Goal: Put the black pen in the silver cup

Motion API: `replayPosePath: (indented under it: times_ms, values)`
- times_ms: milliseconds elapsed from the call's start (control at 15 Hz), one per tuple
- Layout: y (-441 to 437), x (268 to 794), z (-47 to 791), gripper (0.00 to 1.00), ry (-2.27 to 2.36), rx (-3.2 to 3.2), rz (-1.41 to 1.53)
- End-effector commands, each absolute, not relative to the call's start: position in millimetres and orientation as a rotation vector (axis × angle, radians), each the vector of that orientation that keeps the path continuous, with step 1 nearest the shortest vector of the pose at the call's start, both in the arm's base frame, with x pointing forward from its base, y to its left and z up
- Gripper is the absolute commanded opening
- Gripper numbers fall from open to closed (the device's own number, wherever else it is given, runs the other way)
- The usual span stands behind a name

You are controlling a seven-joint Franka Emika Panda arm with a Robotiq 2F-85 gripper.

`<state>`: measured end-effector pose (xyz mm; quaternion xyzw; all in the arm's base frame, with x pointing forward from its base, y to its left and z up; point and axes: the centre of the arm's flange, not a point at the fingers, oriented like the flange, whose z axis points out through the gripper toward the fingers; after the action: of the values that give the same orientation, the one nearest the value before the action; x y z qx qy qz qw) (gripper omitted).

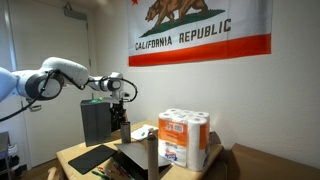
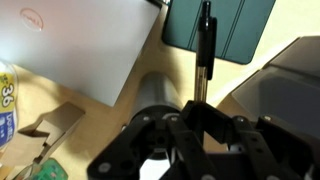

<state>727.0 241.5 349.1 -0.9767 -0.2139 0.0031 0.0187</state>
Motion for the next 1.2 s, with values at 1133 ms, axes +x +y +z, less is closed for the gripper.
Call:
replayPosePath:
  times_ms: [1133]
  values:
    - [247,722,345,0.03,-0.473,-3.113,-0.834]
